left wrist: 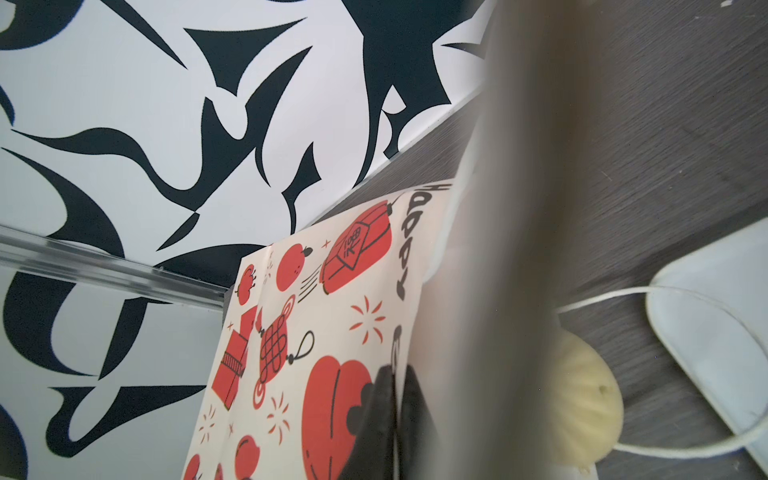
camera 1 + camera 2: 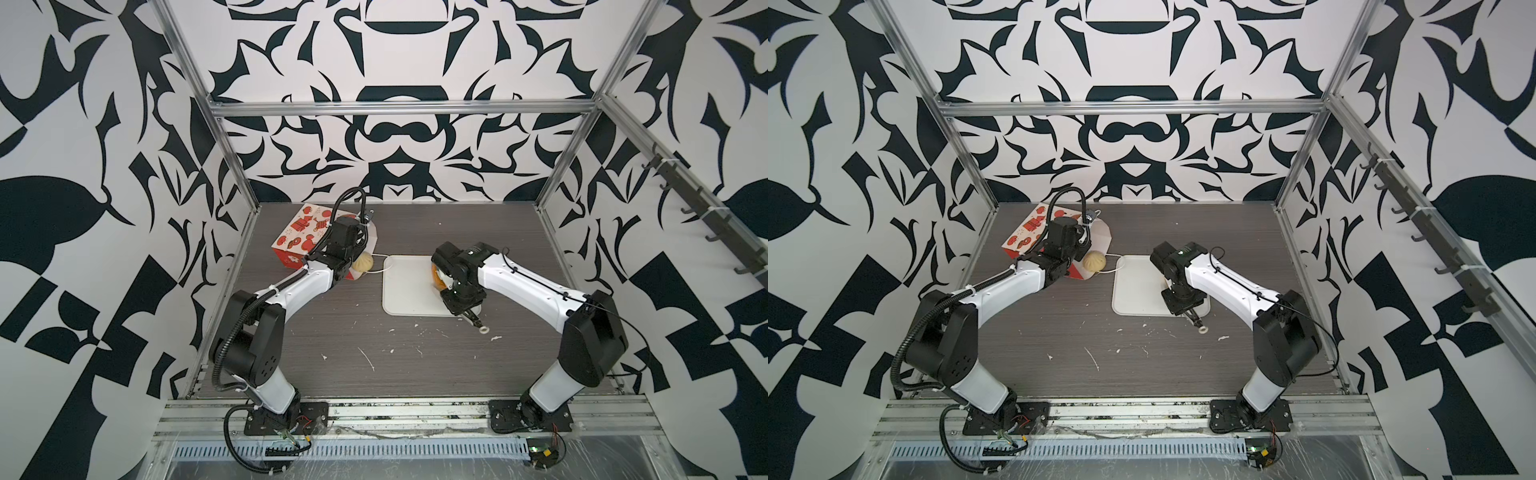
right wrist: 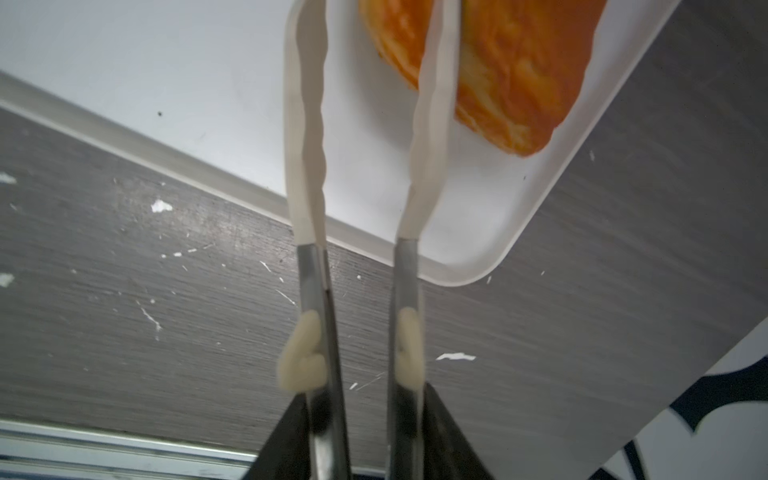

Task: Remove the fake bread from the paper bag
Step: 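Lower the pastry onto the tray and open the tongs with the right gripper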

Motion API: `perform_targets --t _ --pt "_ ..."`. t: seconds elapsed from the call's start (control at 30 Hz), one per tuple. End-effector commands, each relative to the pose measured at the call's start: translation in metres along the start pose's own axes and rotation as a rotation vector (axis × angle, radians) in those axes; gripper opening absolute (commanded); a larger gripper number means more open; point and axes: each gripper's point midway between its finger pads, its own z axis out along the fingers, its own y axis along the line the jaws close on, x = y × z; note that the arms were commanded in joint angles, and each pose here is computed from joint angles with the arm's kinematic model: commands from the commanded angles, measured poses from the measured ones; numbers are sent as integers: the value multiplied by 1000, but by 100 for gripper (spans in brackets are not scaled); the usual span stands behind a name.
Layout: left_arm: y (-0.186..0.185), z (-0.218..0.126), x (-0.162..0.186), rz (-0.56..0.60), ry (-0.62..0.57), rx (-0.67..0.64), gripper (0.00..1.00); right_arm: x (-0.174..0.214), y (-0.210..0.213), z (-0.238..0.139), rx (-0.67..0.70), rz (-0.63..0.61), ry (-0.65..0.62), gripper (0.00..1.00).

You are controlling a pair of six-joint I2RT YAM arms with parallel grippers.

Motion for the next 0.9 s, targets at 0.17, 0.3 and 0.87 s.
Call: perform_targets --t 0.17,0.3,0.87 --pt "4 4 -3 -21 -17 -7 7 3 2 -16 -30 36 -49 45" --pt "3 4 -2 -23 -16 -5 7 -1 2 -22 -40 44 -76 43" --pt "1 3 -2 -23 -14 6 7 -28 18 -67 -167 41 -277 45"
